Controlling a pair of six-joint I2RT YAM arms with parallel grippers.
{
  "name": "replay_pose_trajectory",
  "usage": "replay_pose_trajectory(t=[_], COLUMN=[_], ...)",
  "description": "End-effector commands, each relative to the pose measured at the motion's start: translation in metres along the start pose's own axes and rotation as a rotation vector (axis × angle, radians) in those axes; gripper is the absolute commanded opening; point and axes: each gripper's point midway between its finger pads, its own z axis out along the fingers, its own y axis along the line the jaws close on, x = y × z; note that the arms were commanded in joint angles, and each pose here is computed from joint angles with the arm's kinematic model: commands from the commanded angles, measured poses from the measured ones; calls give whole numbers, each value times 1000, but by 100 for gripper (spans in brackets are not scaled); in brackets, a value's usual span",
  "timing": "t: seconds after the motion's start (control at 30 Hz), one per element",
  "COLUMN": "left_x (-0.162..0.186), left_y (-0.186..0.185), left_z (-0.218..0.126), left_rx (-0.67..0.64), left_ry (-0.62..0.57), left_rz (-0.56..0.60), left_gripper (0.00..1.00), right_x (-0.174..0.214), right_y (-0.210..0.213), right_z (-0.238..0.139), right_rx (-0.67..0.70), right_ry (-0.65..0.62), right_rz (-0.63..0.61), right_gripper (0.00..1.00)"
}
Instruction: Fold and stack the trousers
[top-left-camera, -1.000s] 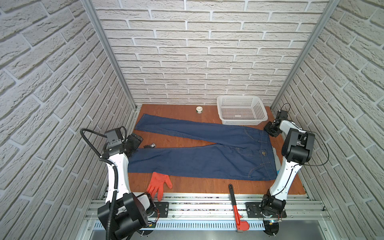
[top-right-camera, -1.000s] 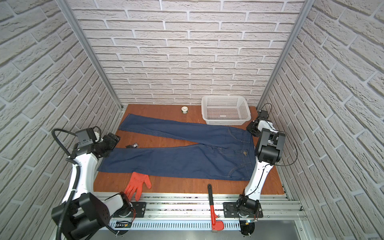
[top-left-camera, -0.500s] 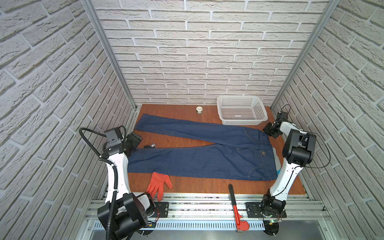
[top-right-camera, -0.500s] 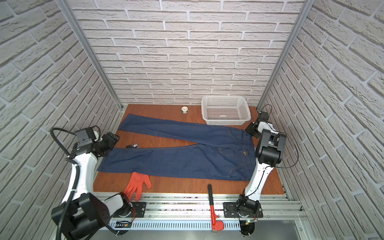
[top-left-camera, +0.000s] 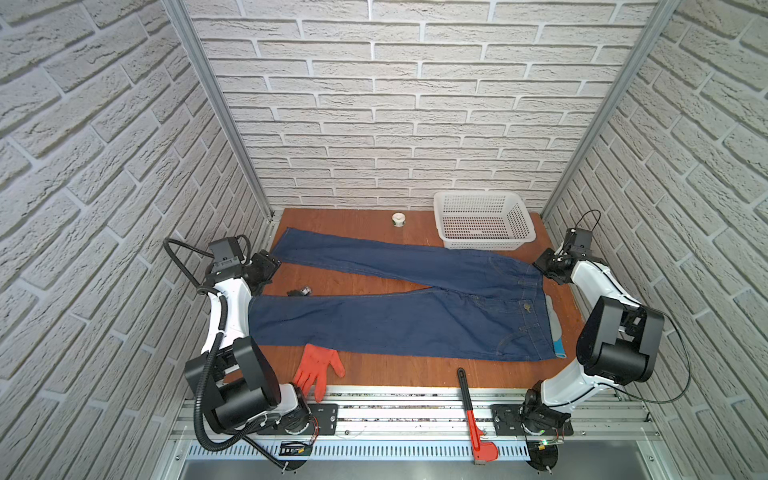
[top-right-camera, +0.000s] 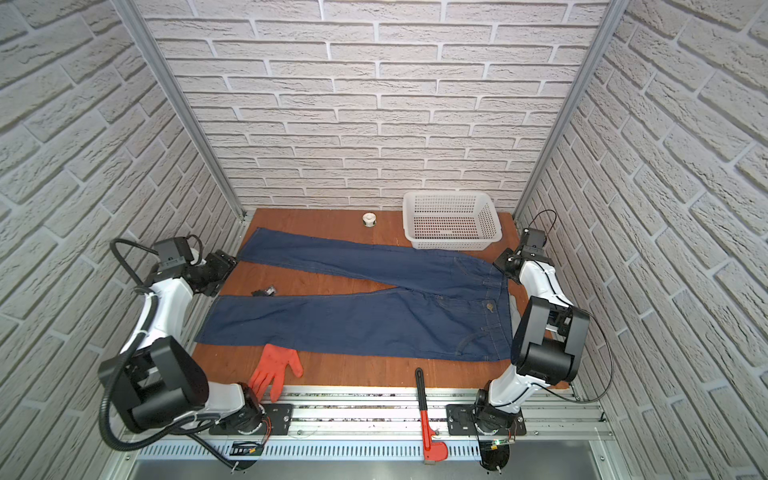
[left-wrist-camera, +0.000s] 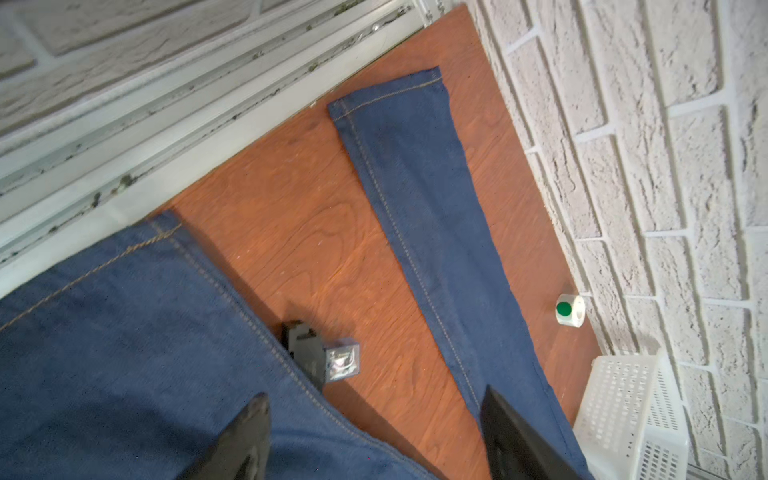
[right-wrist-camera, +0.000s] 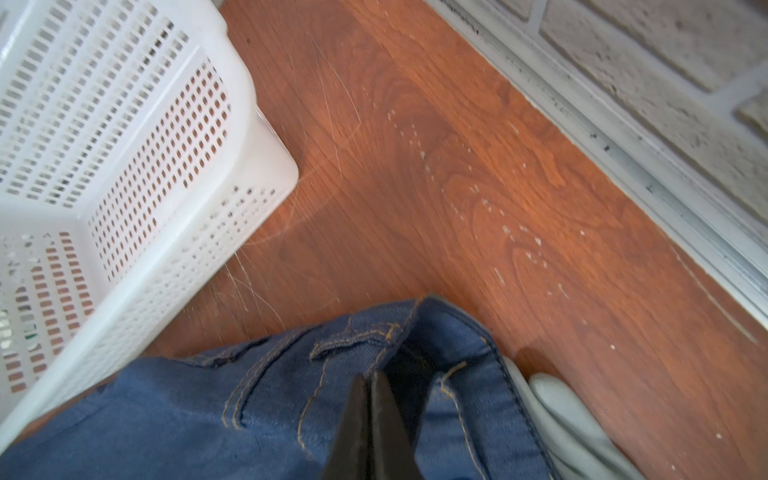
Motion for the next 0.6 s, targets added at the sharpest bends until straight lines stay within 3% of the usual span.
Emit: replay_pose_trajectory(t=[0.0,0.23,0.57], left_x=[-28,-53,-74], left_y=[-31,-62,-75], left_z=[7,52,159], left_rx=[79,51,-8], left_ry=[-45,48,175], left_rz=[35,111,208], left_gripper=[79,80,73], right_x=[4,15,32], right_y=[2,12,19], right_z=[-15,-32,-36], right_rx=[-10,-31,-45], right_ry=[-13,-17,-14], right_rz=[-28,-73,-73], right_gripper=[6,5,6])
